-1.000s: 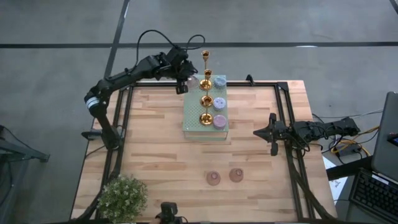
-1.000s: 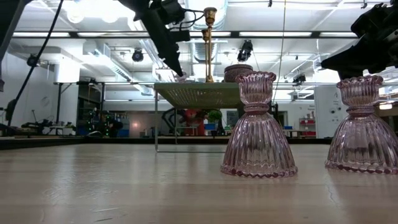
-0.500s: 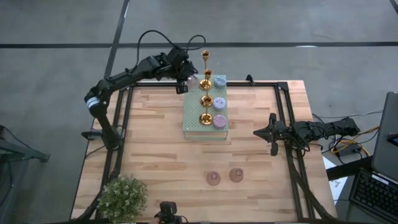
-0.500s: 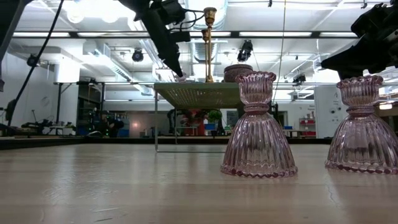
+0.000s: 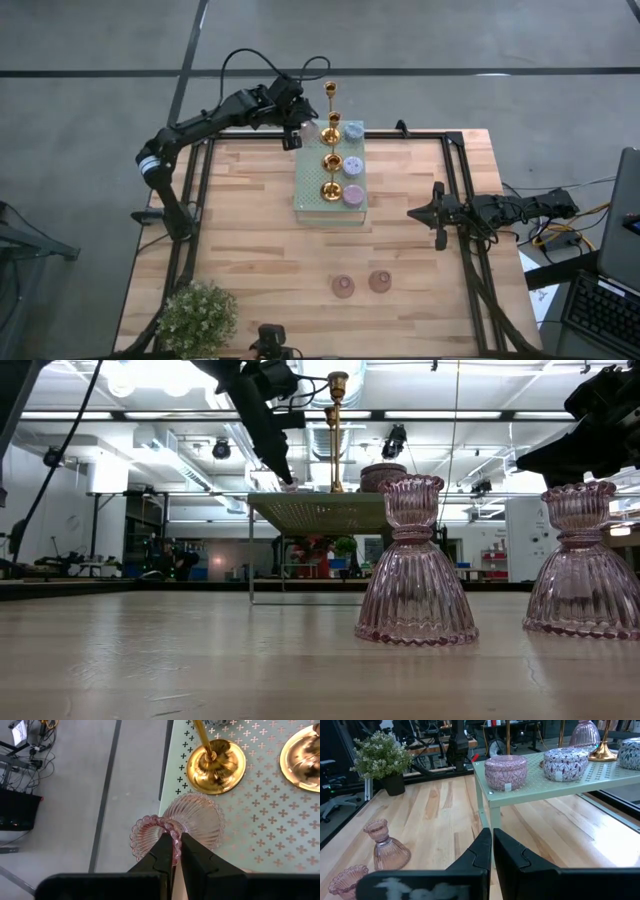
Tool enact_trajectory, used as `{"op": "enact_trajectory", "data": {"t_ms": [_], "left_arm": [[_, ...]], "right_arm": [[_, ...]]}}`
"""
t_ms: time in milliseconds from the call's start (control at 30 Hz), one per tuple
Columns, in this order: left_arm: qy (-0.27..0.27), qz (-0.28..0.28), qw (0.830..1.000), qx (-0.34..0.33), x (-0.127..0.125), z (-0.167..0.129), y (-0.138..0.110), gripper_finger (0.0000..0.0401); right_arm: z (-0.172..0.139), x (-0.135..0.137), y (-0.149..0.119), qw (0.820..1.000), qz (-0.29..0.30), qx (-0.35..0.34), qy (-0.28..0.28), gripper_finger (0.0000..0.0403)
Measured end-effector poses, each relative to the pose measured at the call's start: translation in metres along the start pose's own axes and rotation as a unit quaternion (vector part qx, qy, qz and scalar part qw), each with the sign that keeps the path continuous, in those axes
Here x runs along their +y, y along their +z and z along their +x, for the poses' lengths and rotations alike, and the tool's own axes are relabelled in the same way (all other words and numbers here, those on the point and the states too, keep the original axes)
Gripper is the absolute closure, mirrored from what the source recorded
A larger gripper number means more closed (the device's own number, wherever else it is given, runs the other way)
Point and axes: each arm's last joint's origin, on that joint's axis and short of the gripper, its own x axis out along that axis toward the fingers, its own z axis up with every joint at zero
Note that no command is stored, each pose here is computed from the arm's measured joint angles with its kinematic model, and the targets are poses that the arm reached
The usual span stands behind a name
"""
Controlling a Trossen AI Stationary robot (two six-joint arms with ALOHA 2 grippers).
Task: Pick & Place candle stick holders
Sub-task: Put the top pink glass candle holder on the shelf
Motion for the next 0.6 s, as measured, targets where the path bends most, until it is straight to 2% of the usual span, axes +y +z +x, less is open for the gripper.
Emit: {"op": "enact_trajectory", "data": {"t_ms": [400, 600], "left_arm": [[-0.001, -0.001, 1.000, -0.007, -0.0002, 0.0008, 0.0007, 0.0375], [-0.002, -0.002, 1.000, -0.007, -0.0003, 0.0013, 0.0007, 0.0351]], "right_arm": [[0.0000, 0.0000, 0.0000, 1.000, 0.000, 0.000, 0.000, 0.0390], [0.0000, 0.0000, 0.0001, 1.000, 0.000, 0.000, 0.000, 0.0390]]}}
